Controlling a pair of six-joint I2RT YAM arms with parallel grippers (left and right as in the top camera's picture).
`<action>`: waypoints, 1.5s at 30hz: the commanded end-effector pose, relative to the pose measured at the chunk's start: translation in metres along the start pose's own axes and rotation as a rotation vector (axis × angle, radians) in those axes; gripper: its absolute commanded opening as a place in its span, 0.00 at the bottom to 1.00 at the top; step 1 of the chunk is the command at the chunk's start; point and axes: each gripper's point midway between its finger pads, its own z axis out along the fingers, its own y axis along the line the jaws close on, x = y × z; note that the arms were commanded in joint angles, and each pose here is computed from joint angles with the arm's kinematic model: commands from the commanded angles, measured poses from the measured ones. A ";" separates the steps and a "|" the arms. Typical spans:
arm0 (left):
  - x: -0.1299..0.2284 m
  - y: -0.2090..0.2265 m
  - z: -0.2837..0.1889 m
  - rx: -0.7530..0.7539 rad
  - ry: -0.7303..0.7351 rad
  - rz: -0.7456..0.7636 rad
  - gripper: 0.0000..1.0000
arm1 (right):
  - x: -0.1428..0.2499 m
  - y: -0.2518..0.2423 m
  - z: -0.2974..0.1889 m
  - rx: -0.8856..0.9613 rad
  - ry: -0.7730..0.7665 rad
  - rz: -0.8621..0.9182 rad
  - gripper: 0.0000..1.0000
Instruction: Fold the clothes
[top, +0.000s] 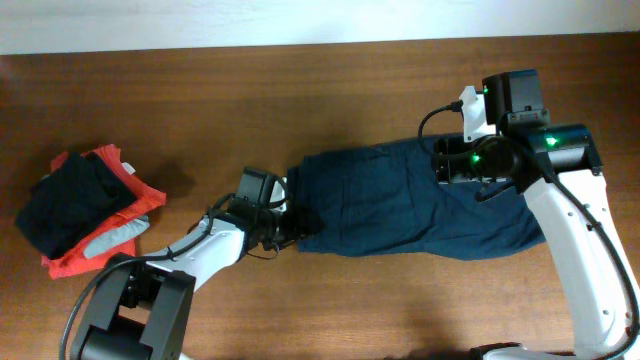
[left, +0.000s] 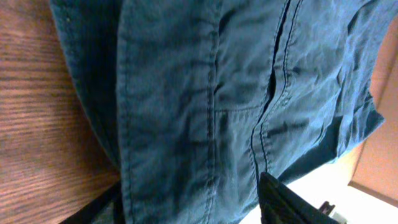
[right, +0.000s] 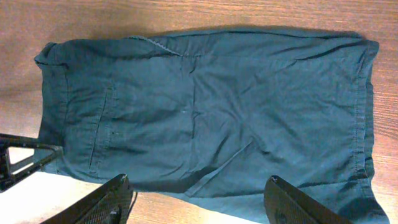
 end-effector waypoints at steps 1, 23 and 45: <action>-0.003 -0.004 0.003 0.019 -0.005 0.008 0.52 | 0.002 -0.005 0.001 0.019 0.009 0.006 0.73; -0.080 0.108 -0.084 -0.184 -0.278 -0.052 0.01 | 0.030 -0.066 0.003 0.089 0.098 0.229 0.82; -0.077 0.116 -0.072 -0.314 -0.276 0.010 0.62 | 0.038 -0.067 0.010 0.088 0.123 0.233 0.83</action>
